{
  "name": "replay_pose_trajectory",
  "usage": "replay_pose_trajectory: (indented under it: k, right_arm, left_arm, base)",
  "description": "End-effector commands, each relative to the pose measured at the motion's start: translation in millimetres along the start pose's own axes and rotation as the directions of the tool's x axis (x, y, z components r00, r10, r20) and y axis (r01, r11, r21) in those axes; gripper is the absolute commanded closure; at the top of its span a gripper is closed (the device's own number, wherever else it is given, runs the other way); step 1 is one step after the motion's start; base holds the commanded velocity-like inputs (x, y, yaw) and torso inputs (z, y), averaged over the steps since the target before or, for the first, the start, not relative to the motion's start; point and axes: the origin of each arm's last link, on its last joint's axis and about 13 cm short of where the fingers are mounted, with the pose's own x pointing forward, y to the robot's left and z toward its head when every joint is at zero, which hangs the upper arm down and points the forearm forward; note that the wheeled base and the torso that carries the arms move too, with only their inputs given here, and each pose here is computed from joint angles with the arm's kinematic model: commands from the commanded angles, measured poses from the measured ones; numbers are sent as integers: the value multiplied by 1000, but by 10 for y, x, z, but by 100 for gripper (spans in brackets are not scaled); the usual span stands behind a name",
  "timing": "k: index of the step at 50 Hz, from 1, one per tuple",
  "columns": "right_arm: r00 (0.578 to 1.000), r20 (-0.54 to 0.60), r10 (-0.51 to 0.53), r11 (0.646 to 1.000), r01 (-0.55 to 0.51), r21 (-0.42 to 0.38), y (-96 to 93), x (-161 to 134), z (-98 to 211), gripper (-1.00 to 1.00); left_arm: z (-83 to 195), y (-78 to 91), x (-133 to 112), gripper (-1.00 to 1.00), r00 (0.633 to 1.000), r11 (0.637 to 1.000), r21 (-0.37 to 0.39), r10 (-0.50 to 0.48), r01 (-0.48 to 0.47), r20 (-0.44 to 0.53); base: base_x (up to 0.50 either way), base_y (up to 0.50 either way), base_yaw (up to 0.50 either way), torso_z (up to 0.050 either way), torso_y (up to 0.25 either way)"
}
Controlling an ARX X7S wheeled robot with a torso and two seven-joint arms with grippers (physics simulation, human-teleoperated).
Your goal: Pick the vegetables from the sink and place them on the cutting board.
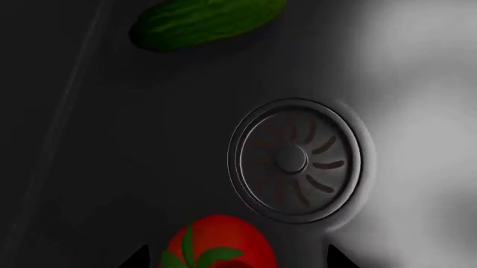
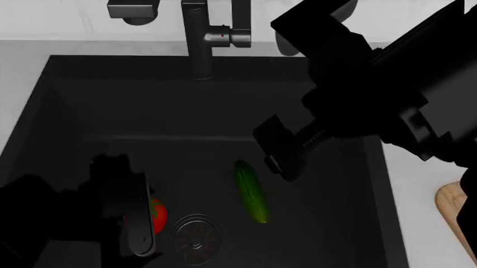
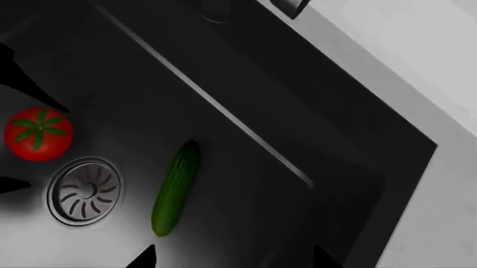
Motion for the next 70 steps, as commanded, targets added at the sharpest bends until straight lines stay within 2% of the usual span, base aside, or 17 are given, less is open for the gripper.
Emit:
replay_pose_trajectory:
  k: [1,16,17,26,29,34,37,41,46,52,56,57,58,64,70]
  right_arm:
    - [998,34,49,999,-49,-11,49,21,58,-100]
    - [998,35,43,999,-42,-16,48,48,47,-100]
    - [999,34,42,999,-42,-15,50,49,43,-100]
    - [998,40,39,999,-39,-14,51,44,41,-100]
    - [998,42,38,999,-38,-13,50,42,37,-100]
    - [998,47,33,999,-32,-13,48,8,51,-100]
    - [998,49,29,1000,-29,-13,52,-10,55,-100]
    - [999,47,25,1000,-25,-14,52,-5,55,-100]
    - [999,48,24,1000,-24,-18,58,-13,68,-100]
    - [999,45,21,1000,-20,-19,67,-12,68,-100]
    - [1000,24,7,999,-6,-37,93,43,57,-100]
    - [1000,19,9,1000,-8,-26,105,44,74,-100]
    - [1000,12,9,1000,-9,-28,114,46,83,-100]
    - [999,-18,51,999,-51,15,195,64,158,-100]
    - [998,-39,55,997,-53,59,226,101,228,-100]
  left_arm:
    - [28,-24,64,-100,999,999,-19,-31,31,15]
    - [-29,-51,116,-100,999,999,-15,-34,34,-17]
    - [-41,-53,132,100,999,1000,-7,-25,25,-28]
    - [-79,-39,175,100,998,1000,10,4,-4,-66]
    - [-83,-25,178,100,996,998,44,54,-51,-68]
    - [-24,12,113,100,990,988,76,139,-137,-17]
    - [42,63,3,100,979,977,62,203,-204,30]
    - [115,80,-128,100,969,968,69,236,-241,69]
    - [167,108,-244,100,951,955,42,286,-293,121]
    - [189,113,-305,100,936,944,36,320,-329,146]
    - [243,154,-352,100,890,897,47,428,-439,154]
    - [256,148,-376,100,887,895,58,428,-443,174]
    - [269,164,-395,100,881,892,18,442,-451,168]
    - [268,198,-454,100,852,862,19,497,-506,165]
    - [213,263,-456,100,806,813,-15,580,-583,118]
  base:
    - [0,0,0,0,0]
    - [1,0,0,0,0]
    - [0,0,-3,0,0]
    - [1,0,-1,0,-4]
    - [4,-1,-3,0,-4]
    - [3,-2,-4,0,-7]
    - [4,-2,-4,0,-3]
    - [3,-1,-2,0,-3]
    - [0,0,0,0,0]
    - [0,0,0,0,0]
    - [0,0,0,0,0]
    - [0,0,0,0,0]
    - [0,0,0,0,0]
    - [0,0,0,0,0]
    - [0,0,0,0,0]
